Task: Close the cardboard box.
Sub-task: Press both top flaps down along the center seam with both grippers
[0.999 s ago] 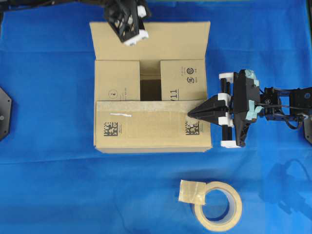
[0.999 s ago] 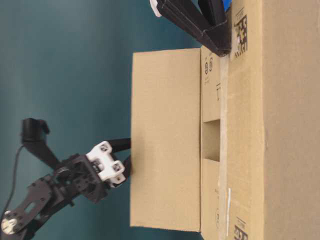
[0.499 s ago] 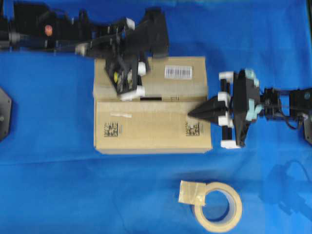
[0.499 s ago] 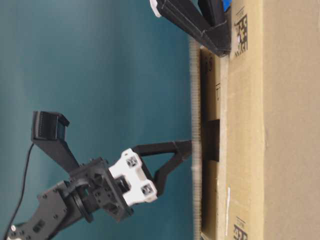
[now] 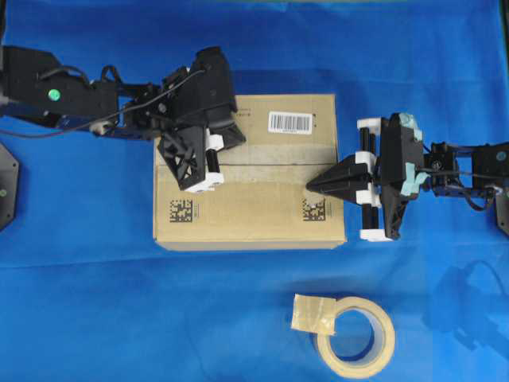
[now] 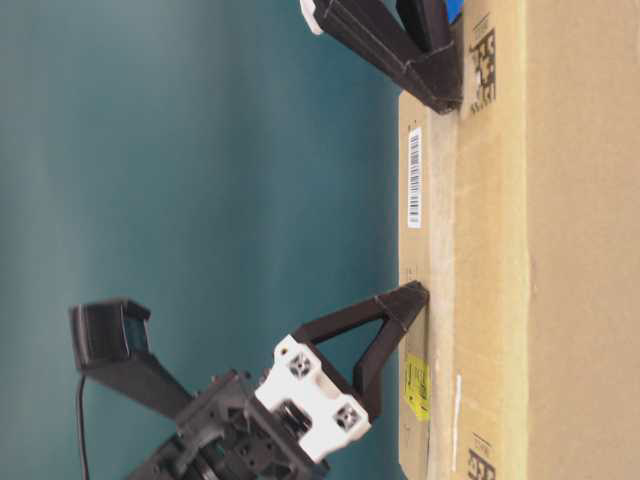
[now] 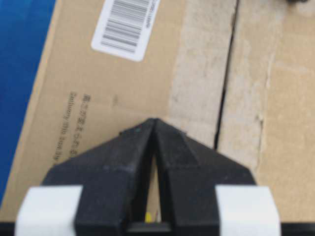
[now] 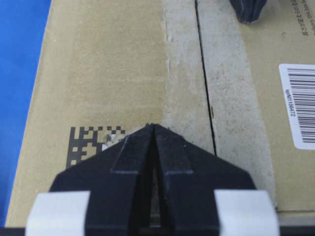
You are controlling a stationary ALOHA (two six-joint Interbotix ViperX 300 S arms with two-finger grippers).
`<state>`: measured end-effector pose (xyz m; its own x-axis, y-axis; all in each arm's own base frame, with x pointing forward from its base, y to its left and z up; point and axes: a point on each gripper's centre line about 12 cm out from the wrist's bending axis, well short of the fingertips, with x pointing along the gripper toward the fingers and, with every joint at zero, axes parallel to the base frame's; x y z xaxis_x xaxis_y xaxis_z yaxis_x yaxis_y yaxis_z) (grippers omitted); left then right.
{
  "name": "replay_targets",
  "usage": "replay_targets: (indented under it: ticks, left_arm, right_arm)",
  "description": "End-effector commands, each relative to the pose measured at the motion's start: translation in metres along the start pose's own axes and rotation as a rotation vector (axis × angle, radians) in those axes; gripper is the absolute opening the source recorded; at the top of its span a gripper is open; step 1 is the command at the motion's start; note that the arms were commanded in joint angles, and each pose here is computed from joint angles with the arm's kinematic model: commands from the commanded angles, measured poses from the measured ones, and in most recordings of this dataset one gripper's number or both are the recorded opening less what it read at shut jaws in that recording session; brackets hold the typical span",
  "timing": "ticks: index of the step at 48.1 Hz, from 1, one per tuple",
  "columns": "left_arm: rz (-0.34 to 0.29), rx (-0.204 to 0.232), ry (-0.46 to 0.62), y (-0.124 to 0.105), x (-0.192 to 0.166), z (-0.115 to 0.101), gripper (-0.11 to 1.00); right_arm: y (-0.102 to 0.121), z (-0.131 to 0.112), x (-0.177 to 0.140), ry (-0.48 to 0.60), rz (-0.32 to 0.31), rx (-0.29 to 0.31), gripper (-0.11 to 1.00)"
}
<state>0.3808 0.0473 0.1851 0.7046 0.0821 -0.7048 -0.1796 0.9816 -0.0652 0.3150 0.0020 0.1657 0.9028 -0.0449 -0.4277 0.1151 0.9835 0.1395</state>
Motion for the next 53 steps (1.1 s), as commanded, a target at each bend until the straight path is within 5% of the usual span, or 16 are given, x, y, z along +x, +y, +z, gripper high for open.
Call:
replay_targets:
  ticks: [1, 40, 53]
  left_arm:
    - [-0.02, 0.013, -0.052, -0.009, -0.008, 0.003, 0.0]
    - [-0.033, 0.021, -0.135, -0.012, -0.018, -0.006, 0.0]
    - [-0.059, 0.031, -0.276, -0.018, -0.035, -0.014, 0.0]
  right_arm:
    - [-0.002, 0.009, 0.0, -0.038, -0.007, 0.007, 0.0]
    - [-0.023, 0.012, 0.0, -0.052, -0.066, 0.033, 0.0]
    - [-0.023, 0.011, 0.0, -0.049, -0.066, 0.033, 0.0]
